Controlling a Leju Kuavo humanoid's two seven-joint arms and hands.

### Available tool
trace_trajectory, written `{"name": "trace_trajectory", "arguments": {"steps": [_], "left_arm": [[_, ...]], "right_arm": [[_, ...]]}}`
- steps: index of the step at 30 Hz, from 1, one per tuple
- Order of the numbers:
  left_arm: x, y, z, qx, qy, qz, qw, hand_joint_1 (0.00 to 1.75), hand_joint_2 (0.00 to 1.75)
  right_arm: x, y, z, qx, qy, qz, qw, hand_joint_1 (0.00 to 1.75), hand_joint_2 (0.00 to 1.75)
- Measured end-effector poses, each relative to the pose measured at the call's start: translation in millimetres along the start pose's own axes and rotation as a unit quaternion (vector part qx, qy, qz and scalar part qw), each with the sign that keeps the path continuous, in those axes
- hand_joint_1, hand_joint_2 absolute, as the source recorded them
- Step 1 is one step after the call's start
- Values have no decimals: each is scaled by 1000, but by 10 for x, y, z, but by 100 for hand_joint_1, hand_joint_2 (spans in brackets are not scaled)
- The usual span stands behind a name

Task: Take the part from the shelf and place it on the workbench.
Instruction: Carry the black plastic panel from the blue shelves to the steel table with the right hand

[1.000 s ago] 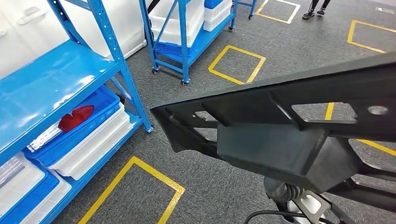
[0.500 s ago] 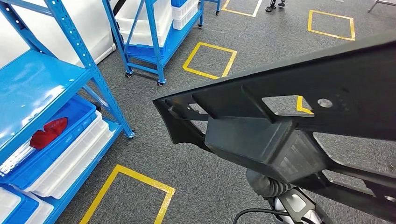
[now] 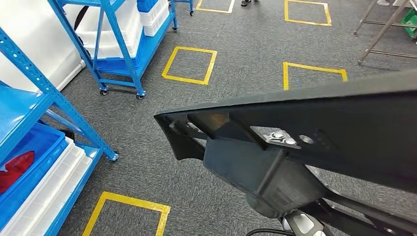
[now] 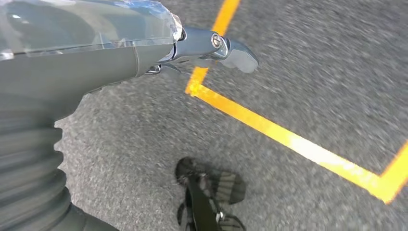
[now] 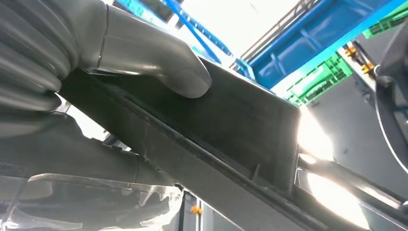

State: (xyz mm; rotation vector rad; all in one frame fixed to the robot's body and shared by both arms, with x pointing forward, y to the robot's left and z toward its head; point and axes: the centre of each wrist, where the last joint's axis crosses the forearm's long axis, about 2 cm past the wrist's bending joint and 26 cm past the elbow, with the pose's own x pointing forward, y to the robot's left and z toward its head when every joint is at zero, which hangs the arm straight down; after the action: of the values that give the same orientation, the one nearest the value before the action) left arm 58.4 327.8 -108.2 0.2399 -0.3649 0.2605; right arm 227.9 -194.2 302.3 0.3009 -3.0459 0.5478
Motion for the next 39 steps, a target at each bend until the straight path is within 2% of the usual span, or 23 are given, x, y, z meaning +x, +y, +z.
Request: {"name": "trace_trajectory", "arguments": {"steps": [9, 22, 28, 39], "left_arm": [[19, -82, 10, -7, 2, -7, 1000, 0, 175], [-20, -188, 40, -12, 16, 12, 1000, 0, 175], [-91, -232, 68, -12, 31, 16, 999, 0, 175], [-67, -170, 50, 10, 41, 37, 998, 0, 175]], "right_arm": [[52, -20, -102, -2, -25, -53, 998, 175, 175], [-48, -56, -181, 27, -34, -124, 991, 175, 175], [-125, -20, -174, 9, -22, -131, 991, 175, 175], [-175, -26, -105, -3, -3, -125, 992, 175, 175]]}}
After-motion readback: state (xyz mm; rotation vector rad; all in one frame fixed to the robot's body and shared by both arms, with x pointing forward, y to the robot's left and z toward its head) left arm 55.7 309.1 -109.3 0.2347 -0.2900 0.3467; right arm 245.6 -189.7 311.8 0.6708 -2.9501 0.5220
